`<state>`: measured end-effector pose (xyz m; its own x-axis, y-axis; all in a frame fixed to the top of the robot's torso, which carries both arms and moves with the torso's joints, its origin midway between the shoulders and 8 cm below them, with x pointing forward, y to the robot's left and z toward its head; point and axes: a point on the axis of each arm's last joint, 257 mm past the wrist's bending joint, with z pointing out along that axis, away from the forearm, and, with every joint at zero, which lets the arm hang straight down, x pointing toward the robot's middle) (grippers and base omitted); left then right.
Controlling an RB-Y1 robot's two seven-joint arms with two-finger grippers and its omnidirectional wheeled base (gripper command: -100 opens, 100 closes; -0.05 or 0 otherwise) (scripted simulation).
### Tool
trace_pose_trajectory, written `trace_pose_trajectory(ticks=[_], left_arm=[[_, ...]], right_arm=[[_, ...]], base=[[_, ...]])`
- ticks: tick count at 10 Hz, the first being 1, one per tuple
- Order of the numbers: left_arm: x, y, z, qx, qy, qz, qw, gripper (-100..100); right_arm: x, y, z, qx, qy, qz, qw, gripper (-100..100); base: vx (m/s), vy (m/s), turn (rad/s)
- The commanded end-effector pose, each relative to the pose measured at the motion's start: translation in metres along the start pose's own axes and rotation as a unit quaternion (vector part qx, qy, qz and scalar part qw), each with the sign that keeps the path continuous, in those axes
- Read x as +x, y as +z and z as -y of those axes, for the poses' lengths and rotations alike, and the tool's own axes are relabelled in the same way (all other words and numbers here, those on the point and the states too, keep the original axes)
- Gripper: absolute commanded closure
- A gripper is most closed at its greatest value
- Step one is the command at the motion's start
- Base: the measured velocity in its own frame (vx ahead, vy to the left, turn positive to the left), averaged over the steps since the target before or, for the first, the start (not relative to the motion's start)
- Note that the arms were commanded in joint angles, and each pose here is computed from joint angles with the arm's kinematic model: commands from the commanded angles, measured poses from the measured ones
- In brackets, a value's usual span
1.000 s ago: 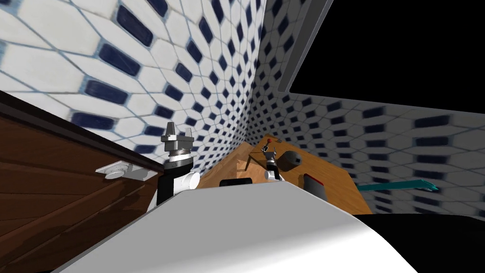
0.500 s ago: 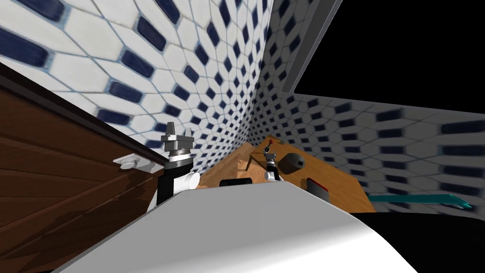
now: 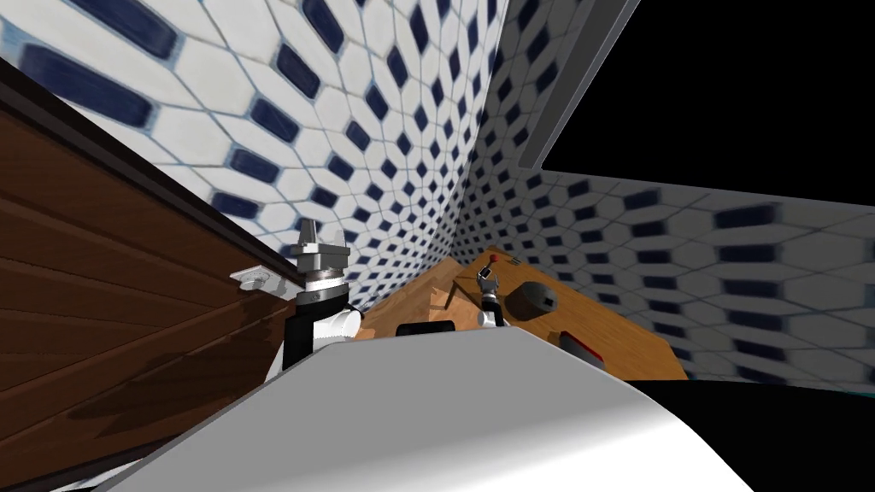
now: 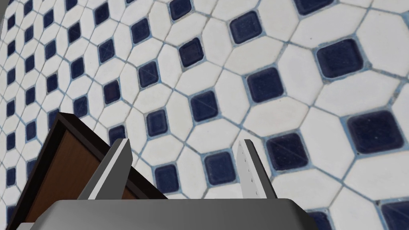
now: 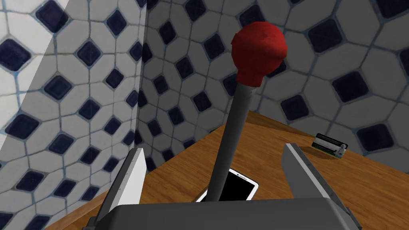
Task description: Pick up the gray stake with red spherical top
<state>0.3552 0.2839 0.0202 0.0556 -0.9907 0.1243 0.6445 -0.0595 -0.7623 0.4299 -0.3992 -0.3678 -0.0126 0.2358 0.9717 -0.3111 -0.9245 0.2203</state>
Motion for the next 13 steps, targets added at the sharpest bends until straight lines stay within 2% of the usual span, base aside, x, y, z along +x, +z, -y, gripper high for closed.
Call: trace_pose_trajectory(ticks=[1, 5, 10, 12, 13], left_arm=[[0.0, 0.0, 0.0, 0.0, 0.0, 0.0, 1.0, 0], [0.0, 0.0, 0.0, 0.0, 0.0, 0.0, 1.0, 0], [0.0, 0.0, 0.0, 0.0, 0.0, 0.0, 1.0, 0], [0.0, 0.0, 0.0, 0.0, 0.0, 0.0, 1.0, 0], [0.0, 0.0, 0.0, 0.0, 0.0, 0.0, 1.0, 0]], right_arm=[[-0.011, -0.003, -0.005, -0.006, 0.023, 0.013, 0.9996, -100], [-0.029, -0.007, -0.015, -0.022, 0.066, 0.031, 0.9971, -100], [-0.046, -0.013, -0.026, -0.04, 0.1, 0.048, 0.9931, -100], [-0.05, -0.012, -0.035, -0.049, 0.111, 0.051, 0.9914, -100], [-0.048, -0.013, -0.031, -0.045, 0.106, 0.05, 0.9921, -100]], base=[[0.006, -0.037, 0.099], [0.014, -0.044, 0.121], [0.034, -0.038, 0.067], [0.086, -0.09, 0.061], [0.049, -0.063, 0.017]])
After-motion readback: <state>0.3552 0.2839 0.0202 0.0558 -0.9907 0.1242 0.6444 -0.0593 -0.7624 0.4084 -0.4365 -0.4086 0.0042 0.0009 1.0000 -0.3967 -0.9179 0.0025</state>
